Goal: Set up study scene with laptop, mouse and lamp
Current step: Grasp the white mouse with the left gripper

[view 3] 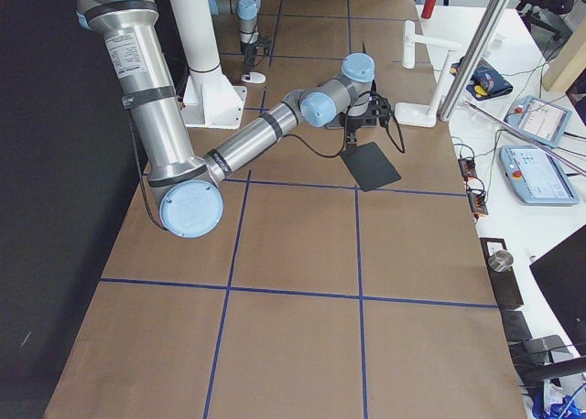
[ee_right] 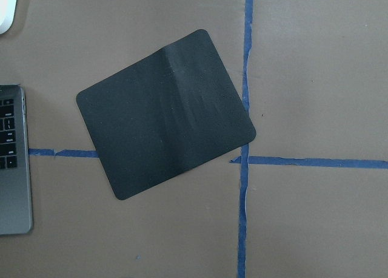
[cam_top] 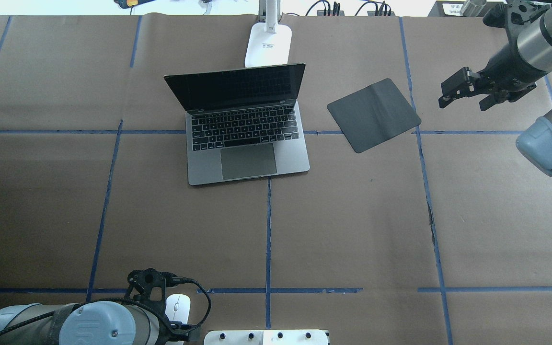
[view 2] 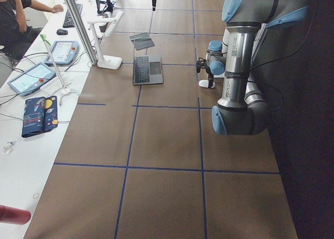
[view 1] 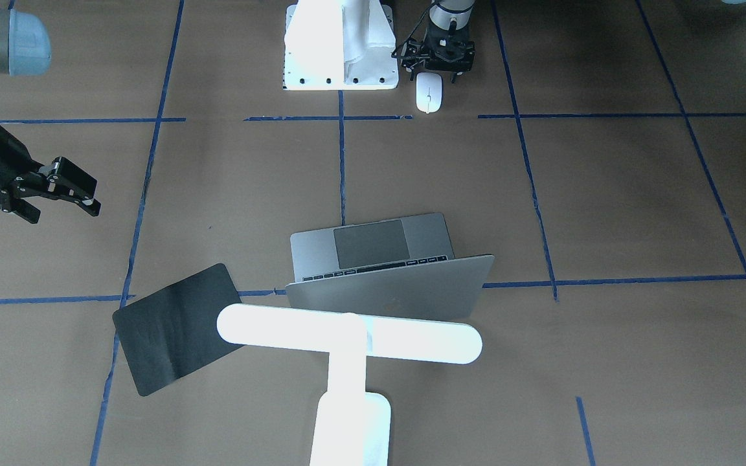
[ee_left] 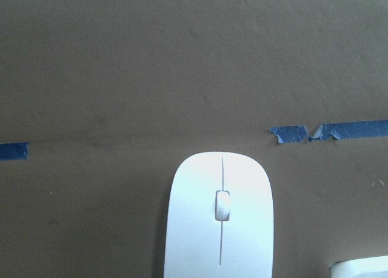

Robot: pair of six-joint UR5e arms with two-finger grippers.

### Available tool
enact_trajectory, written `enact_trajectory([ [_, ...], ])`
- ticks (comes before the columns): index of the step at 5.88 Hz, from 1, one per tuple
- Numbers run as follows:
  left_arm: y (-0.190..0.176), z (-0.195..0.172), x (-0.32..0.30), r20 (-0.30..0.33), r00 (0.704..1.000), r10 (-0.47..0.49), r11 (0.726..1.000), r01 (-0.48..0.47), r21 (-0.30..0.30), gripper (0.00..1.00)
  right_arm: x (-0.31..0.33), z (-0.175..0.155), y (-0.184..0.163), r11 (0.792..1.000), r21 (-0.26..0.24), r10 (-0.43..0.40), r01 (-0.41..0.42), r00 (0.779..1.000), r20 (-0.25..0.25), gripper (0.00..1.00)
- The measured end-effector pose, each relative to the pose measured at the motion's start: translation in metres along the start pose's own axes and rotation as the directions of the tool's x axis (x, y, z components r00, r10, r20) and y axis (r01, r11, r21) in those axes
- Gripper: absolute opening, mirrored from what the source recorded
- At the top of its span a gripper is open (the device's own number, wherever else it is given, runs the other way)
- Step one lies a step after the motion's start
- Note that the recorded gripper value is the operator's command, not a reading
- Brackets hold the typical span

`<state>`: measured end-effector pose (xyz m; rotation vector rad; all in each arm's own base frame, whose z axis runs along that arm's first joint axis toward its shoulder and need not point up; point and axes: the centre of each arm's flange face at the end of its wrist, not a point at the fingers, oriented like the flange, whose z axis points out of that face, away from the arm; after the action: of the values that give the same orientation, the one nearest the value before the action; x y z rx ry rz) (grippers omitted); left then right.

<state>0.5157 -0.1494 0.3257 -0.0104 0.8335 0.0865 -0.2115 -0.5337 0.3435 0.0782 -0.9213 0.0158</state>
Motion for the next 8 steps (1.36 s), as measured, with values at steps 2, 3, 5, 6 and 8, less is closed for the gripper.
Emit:
enact_trajectory([
  [2,0.002,0.009,0.001,0.008,1.000,0.009,1.000,-0.009,-0.004,0.88,-0.001,0.000,0.001,1.000,0.001,-0.002,0.002,1.000,0.000,1.00],
  [3,0.002,0.012,0.001,0.012,1.000,0.010,1.000,-0.010,-0.005,0.49,-0.001,0.001,0.001,1.000,0.001,-0.002,0.002,1.000,-0.001,1.00],
  [5,-0.001,0.010,0.001,0.009,1.000,0.006,1.000,-0.006,0.002,0.01,-0.001,0.001,0.002,1.000,0.002,-0.004,0.004,1.000,-0.002,1.00],
  [6,-0.006,0.006,0.002,0.004,1.000,0.001,1.000,-0.001,0.015,0.00,0.000,0.001,0.002,1.000,0.002,-0.004,0.004,1.000,-0.003,1.00],
  [8,-0.043,-0.046,0.025,-0.099,0.995,-0.033,0.995,0.042,0.090,0.00,0.001,-0.004,0.008,1.000,0.007,-0.008,0.008,1.000,0.000,1.00],
])
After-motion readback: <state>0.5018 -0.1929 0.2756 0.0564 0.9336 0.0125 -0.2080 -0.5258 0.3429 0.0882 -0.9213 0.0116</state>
